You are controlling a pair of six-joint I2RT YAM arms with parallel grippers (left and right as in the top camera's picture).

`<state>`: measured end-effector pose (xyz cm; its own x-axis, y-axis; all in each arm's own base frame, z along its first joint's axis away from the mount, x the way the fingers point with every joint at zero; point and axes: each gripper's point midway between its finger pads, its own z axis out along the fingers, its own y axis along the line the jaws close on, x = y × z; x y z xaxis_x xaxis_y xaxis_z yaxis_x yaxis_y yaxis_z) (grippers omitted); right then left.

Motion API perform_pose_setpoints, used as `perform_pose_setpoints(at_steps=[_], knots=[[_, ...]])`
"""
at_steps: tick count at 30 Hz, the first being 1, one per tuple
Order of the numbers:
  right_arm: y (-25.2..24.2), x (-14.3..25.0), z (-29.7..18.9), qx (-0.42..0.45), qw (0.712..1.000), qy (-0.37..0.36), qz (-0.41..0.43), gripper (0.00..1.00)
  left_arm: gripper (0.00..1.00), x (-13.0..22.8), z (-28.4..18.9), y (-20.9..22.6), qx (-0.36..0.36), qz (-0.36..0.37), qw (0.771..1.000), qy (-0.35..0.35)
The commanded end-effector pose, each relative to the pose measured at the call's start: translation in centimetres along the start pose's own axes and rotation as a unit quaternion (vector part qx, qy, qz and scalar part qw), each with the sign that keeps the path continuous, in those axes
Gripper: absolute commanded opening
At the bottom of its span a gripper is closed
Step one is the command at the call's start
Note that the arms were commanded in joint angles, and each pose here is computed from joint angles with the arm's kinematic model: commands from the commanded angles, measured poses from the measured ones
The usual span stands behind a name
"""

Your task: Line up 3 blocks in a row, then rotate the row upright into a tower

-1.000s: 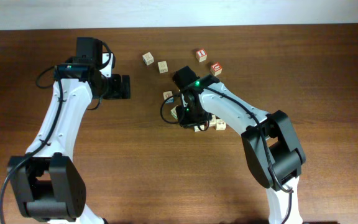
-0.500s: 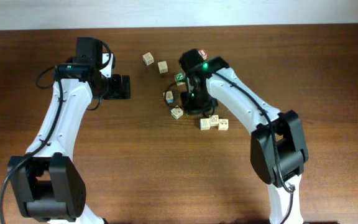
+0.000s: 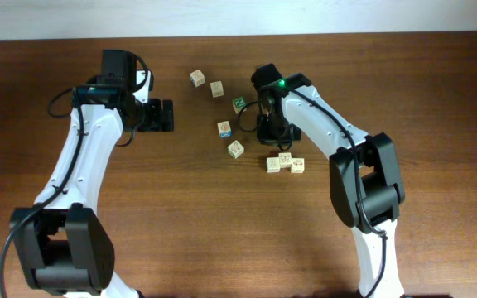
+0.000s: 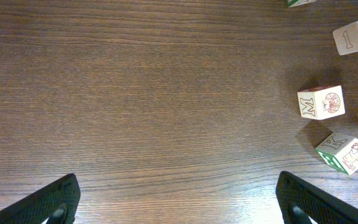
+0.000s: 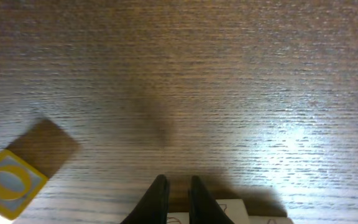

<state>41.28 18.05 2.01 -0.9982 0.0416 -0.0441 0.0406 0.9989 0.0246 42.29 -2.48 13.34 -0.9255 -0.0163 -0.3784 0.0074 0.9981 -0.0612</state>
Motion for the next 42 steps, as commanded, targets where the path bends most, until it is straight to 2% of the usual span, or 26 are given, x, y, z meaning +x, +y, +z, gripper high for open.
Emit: perform_pose_setpoints(at_steps=[1, 16, 21, 35, 36, 37, 42], knots=[[-1.7, -0.3, 1.1, 0.013, 1.000, 0.008, 0.025, 0.04, 0.99, -0.3, 0.0, 0.1, -0.002, -0.007, 1.000, -0.001], [-2.7, 2.7, 2.1, 0.020, 0.998, 0.067, 0.001, 0.04, 0.99, -0.3, 0.0, 0.1, -0.002, -0.007, 1.000, -0.001], [-2.1, 2.8, 2.1, 0.002, 0.997, 0.071, -0.042, 0.04, 0.99, -0.3, 0.0, 0.1, -0.002, -0.007, 1.000, -0.001], [-2.3, 3.0, 2.0, 0.004, 0.996, 0.076, -0.048, 0.04, 0.99, -0.3, 0.0, 0.1, -0.002, -0.007, 1.000, -0.001], [-2.4, 2.5, 1.8, 0.001, 0.997, 0.069, -0.045, 0.09, 0.99, -0.3, 0.0, 0.1, -0.002, -0.007, 1.000, -0.001], [-2.6, 1.2, 1.0, -0.005, 0.998, 0.053, -0.037, 0.18, 0.99, -0.3, 0.0, 0.1, -0.002, -0.008, 1.000, -0.001], [-4.6, -3.4, -7.7, -0.036, 0.999, 0.002, -0.016, 0.20, 0.99, -0.3, 0.0, 0.1, -0.002, -0.007, 1.000, -0.001]])
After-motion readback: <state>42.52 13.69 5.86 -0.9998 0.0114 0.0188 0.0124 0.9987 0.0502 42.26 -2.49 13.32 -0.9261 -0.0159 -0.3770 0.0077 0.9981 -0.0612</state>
